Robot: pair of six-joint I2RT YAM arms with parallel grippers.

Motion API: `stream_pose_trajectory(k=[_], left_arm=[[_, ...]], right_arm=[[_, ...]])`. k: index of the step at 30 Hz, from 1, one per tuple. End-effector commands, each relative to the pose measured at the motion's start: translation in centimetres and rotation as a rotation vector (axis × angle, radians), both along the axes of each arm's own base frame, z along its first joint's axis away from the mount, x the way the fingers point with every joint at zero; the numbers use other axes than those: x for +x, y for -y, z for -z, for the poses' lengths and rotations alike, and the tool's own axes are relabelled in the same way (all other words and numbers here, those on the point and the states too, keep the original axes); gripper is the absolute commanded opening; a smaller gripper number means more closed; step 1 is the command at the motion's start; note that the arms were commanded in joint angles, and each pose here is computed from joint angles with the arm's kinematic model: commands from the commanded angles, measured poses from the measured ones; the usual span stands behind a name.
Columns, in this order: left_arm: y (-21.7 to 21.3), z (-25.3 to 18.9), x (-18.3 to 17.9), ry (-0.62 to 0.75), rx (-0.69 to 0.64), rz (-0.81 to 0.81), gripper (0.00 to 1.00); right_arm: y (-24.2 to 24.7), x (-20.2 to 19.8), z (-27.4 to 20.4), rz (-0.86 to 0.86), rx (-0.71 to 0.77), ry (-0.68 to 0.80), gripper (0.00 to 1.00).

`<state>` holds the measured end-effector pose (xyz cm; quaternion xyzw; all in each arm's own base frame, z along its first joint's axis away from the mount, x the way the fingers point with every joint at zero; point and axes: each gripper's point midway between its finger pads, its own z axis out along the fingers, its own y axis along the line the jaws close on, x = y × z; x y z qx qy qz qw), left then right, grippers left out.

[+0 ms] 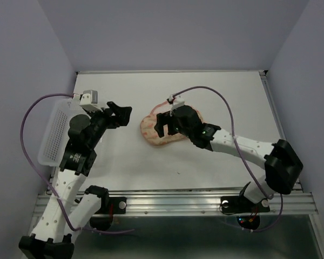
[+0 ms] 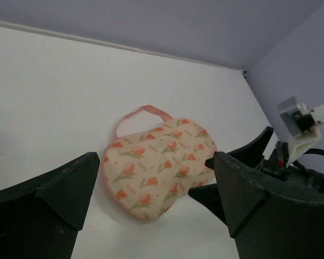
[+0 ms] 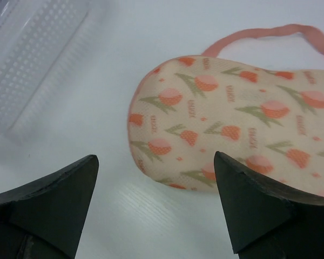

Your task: Unzip the laundry bag and remove the bra

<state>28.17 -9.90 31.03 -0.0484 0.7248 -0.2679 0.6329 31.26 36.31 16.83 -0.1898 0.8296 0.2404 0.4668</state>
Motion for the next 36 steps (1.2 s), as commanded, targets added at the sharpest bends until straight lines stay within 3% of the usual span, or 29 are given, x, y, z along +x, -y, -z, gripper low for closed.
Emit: stream_pose_trajectory(k=[1, 7, 10, 18, 24, 36], left_arm=[[3.9, -1.4, 2.6, -0.019, -0.064, 0.045, 0.99], [12.5, 1.1, 5.0, -0.109, -0.056, 0.136, 0.99], [16.5, 6.0, 6.8, -0.215, -0.009, 0.160, 0.99], [23.0, 13.4, 8.6, -0.341, 0.078, 0.232, 0.99], [22.5, 17.5, 9.3, -0.409, 0.165, 0.187, 0.99], [21.5, 19.5, 9.1, -0.437, 0.222, 0.156, 0.99]], right_arm=[[8.1, 2.1, -1.4, 0.247, 0.047, 0.025, 0.92], [18.3, 0.8, 2.7, 0.480, 0.062, -0.012, 0.81], [21.5, 0.1, 4.2, 0.577, 0.064, -0.012, 0.77], [22.0, -1.0, 7.8, 0.555, 0.127, -0.010, 0.61], [20.7, -0.8, 8.6, 0.483, 0.213, 0.067, 0.50], [18.1, 1.4, 9.9, 0.376, 0.188, 0.104, 0.58]])
